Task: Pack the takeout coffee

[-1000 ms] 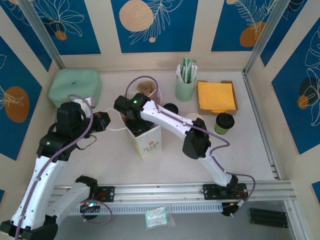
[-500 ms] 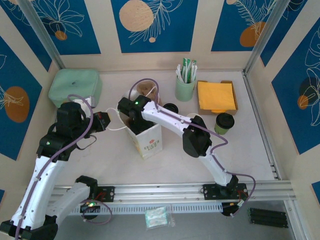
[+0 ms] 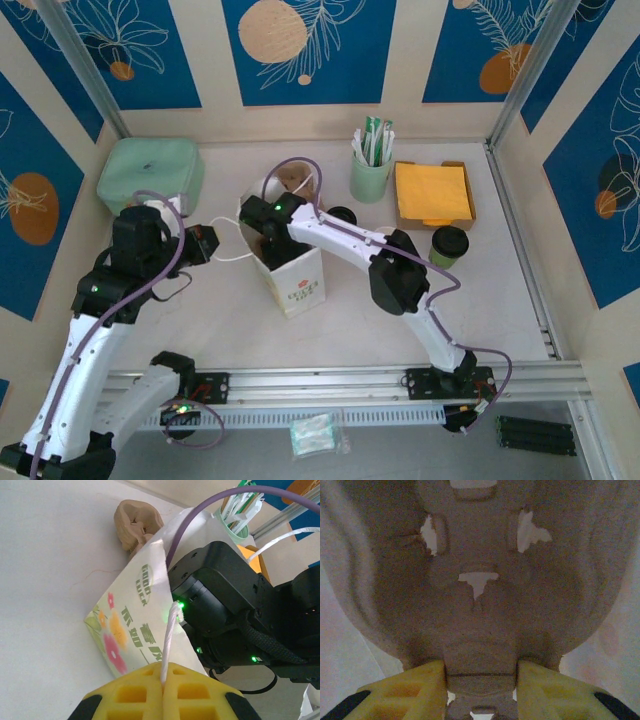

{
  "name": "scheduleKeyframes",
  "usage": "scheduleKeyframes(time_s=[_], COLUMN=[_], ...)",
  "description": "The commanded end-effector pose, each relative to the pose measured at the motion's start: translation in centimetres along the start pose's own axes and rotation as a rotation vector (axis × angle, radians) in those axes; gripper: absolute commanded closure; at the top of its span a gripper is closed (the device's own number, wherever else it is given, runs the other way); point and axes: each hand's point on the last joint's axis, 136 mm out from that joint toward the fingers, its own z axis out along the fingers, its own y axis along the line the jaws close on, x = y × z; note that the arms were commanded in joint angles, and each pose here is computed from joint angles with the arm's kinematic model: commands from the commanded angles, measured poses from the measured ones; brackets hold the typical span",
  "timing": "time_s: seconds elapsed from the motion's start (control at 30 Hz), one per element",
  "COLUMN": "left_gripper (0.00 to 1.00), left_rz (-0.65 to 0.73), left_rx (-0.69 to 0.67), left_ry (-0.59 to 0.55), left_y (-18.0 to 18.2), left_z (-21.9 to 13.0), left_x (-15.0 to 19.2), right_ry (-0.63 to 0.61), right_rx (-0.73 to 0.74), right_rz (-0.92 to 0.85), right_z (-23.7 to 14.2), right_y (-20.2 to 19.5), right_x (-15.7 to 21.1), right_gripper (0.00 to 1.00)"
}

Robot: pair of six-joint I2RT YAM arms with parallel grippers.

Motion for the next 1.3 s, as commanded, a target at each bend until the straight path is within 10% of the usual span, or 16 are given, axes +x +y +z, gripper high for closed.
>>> scheduleKeyframes(time_s=[0.0, 0.47, 1.27], left_gripper=[1.0, 1.0, 1.0], left_rz=[-0.013, -0.018, -0.027], left_rx=[-0.003, 0.018, 0.031], left_ry=[-0.02, -0.011, -0.044], left_y=[0.0, -0.4, -0.4], left_z=[-0.6, -0.5, -0.3], left_x=[-0.4, -0.3, -0.6], right_ry=[0.015, 0.1, -0.063], right_rx=[-0.021, -0.001, -0.134], right_rz=[0.037, 0.045, -0.033], right_z=[-0.7, 3.4, -5.6], right_y=[-0.3, -0.4, 1.5], right_x=[0.5, 2.0, -1.1], right_gripper=[0.62, 0.56, 0.2])
